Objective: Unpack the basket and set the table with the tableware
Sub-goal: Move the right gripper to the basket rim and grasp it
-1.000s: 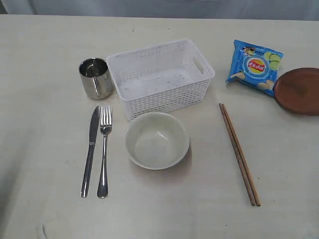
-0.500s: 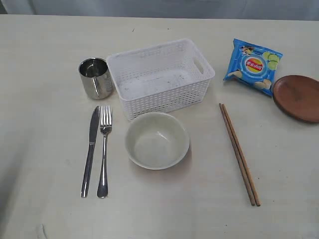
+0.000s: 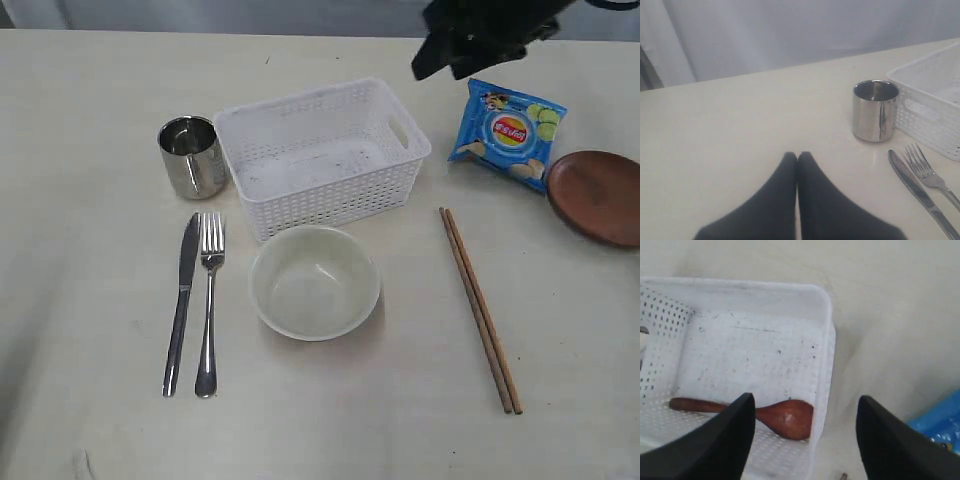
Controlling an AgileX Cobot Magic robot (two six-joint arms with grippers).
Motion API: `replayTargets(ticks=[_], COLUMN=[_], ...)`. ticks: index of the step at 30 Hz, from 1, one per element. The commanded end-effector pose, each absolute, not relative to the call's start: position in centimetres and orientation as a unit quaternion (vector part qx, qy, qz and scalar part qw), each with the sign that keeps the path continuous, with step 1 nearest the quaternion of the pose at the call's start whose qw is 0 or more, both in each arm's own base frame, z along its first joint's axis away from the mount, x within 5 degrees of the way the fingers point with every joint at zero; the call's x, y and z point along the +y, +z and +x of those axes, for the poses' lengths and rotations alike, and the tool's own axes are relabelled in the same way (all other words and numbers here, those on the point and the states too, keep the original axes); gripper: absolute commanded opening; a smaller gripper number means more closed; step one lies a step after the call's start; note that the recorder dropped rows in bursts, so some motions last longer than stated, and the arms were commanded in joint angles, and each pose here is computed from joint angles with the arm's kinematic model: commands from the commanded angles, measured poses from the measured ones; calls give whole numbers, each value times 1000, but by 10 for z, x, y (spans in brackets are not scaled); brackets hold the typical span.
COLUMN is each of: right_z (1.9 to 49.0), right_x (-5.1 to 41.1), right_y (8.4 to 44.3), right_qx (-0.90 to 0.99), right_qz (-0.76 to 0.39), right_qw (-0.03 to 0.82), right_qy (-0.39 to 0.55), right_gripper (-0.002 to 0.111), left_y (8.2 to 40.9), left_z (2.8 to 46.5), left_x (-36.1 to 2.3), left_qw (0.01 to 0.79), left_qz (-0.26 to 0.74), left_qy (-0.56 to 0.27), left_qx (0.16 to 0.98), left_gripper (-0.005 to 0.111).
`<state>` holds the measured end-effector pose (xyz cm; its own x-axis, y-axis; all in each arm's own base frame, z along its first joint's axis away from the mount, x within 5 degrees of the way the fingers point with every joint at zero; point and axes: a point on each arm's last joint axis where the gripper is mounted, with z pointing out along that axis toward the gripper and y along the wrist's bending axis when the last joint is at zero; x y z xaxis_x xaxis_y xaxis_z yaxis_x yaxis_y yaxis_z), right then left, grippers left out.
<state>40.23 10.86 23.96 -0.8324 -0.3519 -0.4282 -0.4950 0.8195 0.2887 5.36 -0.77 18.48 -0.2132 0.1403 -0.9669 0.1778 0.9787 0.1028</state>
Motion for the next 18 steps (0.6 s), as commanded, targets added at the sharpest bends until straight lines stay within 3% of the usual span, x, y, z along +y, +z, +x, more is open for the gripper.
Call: replayTargets(ticks=[1,6,9,10,11,12,18], right_z=[411,429,434,435,436,439,445], right_x=[154,170,172,172,170,168,158], right_y=[215,182,168,165,165,166,202], right_qx=[944,960,963,962,961,960,950], right_qz=[-251,-228,-218,-223,-225,-229,-211], right_qw=[166,145,139,141,144,154,232], right_qy=[131,76,77,74,68,55,4], right_gripper=[57,57,30,13,4,-1,-1], left_y=[184,184,184,184,184,184,184], left_z=[53,53,53,53,53,53,53], left_x=[-8,-8,-8,-8,-8,-8,-8], left_qw=[619,619,619,619,619,619,619], left_qz=[99,99,99,99,99,99,99], left_qy=[-18,-18,-18,-18,-18,-18,-18], left_qx=[779,779,779,779,779,779,779], left_gripper=[0,0,0,0,0,0,0])
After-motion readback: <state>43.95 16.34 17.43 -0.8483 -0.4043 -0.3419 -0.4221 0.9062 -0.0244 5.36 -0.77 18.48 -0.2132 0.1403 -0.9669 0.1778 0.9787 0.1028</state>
